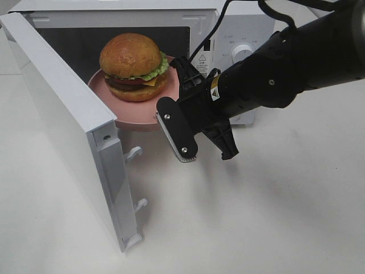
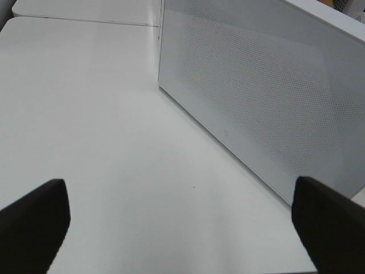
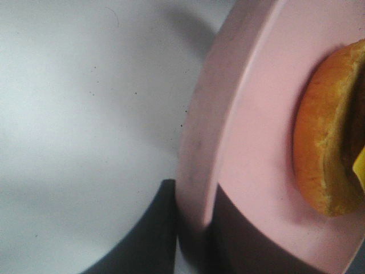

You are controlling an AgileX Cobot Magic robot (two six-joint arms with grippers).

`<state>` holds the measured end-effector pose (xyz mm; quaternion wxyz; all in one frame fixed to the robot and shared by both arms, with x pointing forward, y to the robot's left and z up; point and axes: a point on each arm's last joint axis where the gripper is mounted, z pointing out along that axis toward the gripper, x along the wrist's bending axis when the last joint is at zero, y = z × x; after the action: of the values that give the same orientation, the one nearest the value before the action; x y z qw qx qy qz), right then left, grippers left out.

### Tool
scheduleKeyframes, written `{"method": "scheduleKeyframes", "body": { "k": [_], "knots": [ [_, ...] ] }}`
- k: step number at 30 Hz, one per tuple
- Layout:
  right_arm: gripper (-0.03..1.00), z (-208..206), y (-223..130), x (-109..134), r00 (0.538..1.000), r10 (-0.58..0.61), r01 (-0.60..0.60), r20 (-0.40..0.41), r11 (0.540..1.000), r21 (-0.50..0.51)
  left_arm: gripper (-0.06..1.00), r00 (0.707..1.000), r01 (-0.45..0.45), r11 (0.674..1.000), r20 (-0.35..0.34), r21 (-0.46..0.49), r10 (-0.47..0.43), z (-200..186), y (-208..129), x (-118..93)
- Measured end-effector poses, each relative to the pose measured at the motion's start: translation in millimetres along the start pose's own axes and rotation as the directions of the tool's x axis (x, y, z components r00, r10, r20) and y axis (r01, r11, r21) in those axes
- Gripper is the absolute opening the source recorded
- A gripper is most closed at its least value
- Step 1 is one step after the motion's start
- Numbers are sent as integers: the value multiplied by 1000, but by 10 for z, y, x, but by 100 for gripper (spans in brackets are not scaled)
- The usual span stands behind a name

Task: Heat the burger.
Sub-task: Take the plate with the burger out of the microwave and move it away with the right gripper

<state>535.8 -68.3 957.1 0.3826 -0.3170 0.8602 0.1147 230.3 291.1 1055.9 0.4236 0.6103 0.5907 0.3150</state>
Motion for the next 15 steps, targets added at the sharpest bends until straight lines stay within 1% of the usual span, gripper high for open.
{"method": "scheduleKeyframes", "body": {
  "k": [9,15],
  "knots": [
    [11,-175,34,24,999,28,-27,19,1000,-6,98,1000,0,1000,0,0,0,0,0,0],
    [11,-344,32,126,998,56,-56,8,998,-4,98,1000,0,1000,0,0,0,0,0,0]
  ]
}}
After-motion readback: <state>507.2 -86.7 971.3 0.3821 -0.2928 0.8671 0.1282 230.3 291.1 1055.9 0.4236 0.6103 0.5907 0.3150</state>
